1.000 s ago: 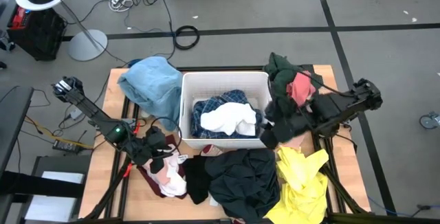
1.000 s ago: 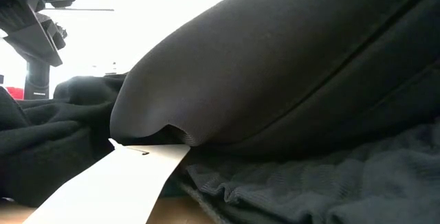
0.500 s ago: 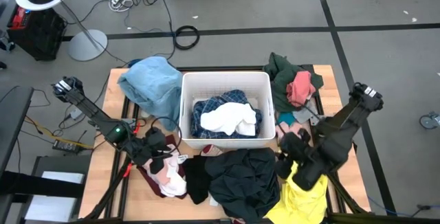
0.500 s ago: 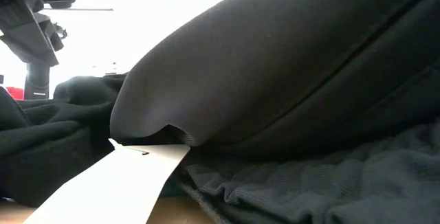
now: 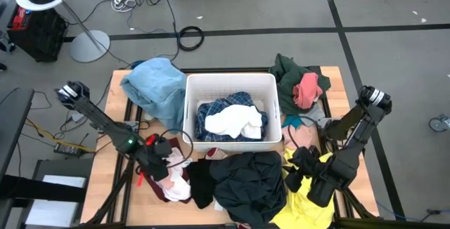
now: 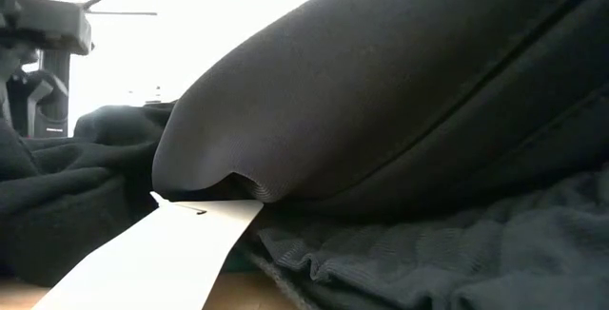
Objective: Sort clothes
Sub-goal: Put the light orange shirt into the laundry bin
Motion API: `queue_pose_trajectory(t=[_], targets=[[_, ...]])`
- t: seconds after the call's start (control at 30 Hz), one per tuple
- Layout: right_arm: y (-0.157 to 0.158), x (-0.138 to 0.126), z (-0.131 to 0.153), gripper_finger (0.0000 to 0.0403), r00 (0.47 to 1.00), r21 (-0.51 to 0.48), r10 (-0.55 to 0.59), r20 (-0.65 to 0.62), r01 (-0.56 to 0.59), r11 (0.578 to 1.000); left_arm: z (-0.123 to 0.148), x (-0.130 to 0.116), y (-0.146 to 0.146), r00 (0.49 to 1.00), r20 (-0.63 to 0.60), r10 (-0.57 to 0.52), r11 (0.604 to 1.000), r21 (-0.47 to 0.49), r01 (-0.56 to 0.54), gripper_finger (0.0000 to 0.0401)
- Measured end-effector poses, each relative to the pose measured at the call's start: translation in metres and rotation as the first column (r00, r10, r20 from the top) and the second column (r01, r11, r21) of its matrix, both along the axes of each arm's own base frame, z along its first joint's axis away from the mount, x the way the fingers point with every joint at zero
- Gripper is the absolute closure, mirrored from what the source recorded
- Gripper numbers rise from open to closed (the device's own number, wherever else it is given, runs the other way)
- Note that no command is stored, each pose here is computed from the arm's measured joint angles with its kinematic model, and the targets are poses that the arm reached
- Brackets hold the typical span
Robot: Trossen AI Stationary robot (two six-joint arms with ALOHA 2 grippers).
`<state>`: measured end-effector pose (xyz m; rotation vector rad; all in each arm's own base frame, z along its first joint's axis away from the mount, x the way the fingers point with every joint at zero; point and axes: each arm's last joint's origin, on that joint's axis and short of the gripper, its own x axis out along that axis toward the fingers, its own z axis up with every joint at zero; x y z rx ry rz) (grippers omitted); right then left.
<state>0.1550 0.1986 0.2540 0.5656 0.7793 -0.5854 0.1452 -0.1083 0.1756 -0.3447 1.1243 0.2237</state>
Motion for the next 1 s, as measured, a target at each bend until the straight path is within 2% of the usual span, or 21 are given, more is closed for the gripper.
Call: queue_pose_trajectory(t=[0.2, 0.37, 0.43, 0.53, 0.63, 0.8, 1.0], targets=[[0.002, -0.007, -0.011, 0.0239, 1.000, -0.009, 0.019, -0.007, -0.019, 1.000, -0.012, 0.001, -0.004, 0.994, -0.110, -0.014, 1.000, -0.010, 0.013, 0.0265], [-0.001, -0.009, -0.020, 0.0239, 1.000, -0.026, 0.020, -0.017, -0.021, 0.999, -0.019, 0.001, -0.005, 0.982, -0.189, 0.018, 0.999, -0.033, -0.025, 0.0274], [-0.003, -0.009, -0.025, 0.0239, 1.000, -0.036, 0.017, -0.023, -0.018, 0.999, -0.019, 0.001, -0.006, 0.980, -0.195, 0.024, 0.999, -0.043, -0.033, 0.0302], [-0.006, -0.011, -0.032, 0.0239, 1.000, -0.042, -0.011, -0.027, 0.010, 0.999, -0.017, 0.000, -0.006, 0.979, -0.203, -0.001, 0.998, -0.056, -0.011, 0.0374], [-0.011, -0.014, -0.042, 0.0239, 0.998, -0.039, -0.053, -0.026, 0.052, 0.998, -0.006, 0.001, -0.007, 0.979, -0.203, -0.007, 0.998, -0.065, -0.006, 0.0393], [-0.016, -0.017, -0.060, 0.0239, 0.997, -0.025, -0.077, -0.018, 0.077, 0.997, 0.028, 0.000, -0.005, 0.975, -0.220, 0.006, 1.000, -0.011, -0.009, 0.0399], [-0.018, -0.019, -0.076, 0.0239, 0.997, 0.000, -0.077, -0.006, 0.077, 0.997, 0.082, 0.004, -0.003, 0.996, -0.094, 0.000, 0.997, 0.083, 0.008, 0.0400]])
